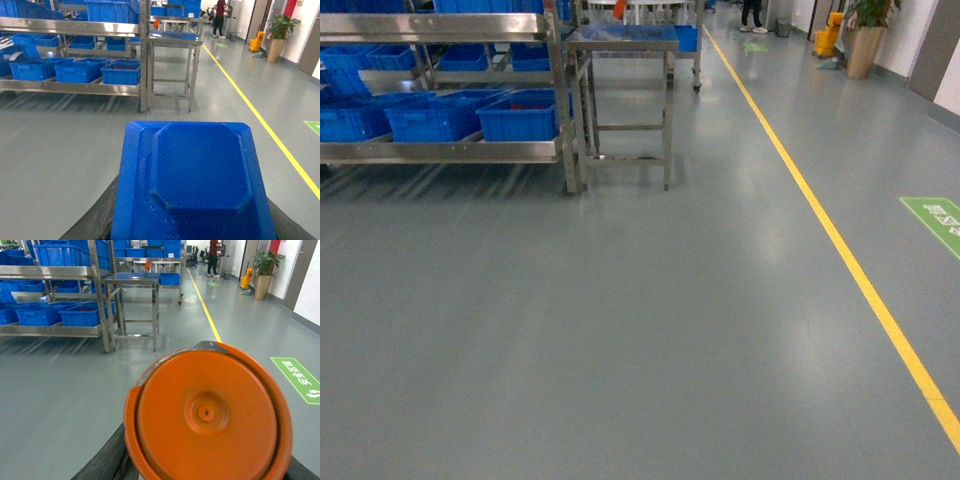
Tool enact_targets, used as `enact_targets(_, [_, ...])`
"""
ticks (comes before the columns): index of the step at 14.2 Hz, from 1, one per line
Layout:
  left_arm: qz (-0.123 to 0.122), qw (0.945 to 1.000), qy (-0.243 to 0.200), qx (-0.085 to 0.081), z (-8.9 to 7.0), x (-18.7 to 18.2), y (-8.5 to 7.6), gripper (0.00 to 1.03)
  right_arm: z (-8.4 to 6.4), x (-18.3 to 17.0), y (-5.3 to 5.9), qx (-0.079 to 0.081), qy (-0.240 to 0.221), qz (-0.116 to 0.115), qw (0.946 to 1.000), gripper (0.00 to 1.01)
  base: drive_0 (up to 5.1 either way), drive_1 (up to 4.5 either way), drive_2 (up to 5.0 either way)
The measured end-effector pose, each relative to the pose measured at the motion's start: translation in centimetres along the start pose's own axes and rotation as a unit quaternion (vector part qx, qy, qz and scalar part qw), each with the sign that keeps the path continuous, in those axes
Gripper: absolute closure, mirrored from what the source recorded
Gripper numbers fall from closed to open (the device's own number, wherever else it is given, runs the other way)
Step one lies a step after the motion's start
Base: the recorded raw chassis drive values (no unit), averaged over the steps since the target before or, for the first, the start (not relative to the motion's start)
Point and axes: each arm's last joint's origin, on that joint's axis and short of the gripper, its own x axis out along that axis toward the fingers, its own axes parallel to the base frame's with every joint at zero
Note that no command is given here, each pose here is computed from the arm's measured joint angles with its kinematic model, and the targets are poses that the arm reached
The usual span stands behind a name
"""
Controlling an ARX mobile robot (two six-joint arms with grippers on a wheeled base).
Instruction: Sort blue parts and orange caps into right shelf containers
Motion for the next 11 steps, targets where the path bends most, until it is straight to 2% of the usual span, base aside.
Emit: enact_targets(11, [0.0,1.0,-0.001,0.0,0.01,0.0,0.0,0.61,0.0,0.0,0.0,0.0,0.0,0.0,1.0,0.57,0.0,4.26,-4.3])
